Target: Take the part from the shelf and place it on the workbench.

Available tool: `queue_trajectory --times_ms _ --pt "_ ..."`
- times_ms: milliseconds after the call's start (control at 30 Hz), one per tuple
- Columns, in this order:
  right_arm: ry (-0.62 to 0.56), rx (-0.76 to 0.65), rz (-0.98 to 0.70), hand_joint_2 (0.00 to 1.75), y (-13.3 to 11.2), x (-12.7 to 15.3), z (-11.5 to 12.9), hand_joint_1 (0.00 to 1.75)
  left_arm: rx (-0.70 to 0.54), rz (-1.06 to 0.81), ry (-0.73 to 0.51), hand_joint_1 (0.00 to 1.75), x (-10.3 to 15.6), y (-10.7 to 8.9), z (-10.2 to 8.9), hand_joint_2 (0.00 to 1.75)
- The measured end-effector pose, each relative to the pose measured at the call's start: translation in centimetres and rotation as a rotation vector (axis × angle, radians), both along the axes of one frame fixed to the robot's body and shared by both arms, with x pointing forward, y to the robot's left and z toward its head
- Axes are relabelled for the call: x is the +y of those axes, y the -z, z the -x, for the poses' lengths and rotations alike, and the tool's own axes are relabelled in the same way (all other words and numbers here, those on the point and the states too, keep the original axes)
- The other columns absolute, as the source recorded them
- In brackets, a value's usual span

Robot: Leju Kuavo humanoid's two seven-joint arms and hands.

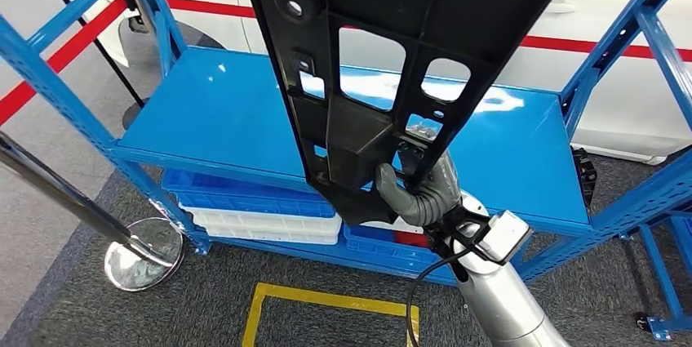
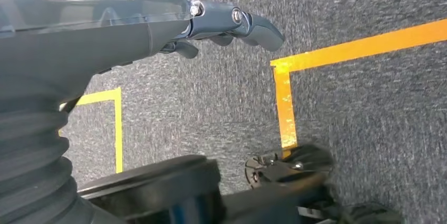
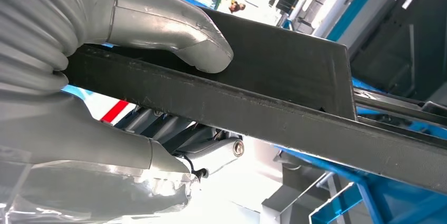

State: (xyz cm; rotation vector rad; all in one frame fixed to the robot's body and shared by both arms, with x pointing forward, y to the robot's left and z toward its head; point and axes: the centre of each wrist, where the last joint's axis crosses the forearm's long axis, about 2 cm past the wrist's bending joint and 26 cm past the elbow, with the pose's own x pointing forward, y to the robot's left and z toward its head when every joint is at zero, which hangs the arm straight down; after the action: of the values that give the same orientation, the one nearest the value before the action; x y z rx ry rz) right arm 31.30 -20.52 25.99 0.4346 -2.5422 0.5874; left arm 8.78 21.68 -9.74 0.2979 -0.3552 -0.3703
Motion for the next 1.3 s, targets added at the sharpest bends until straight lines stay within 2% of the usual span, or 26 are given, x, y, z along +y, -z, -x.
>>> queue_trajectory --times_ms 1300 --pt "0.033 0.034 0.038 1.75 0.07 0.17 -0.94 1.64 -0.004 -0.003 0.001 0.0 -0.2 -0.02 0.07 1.75"
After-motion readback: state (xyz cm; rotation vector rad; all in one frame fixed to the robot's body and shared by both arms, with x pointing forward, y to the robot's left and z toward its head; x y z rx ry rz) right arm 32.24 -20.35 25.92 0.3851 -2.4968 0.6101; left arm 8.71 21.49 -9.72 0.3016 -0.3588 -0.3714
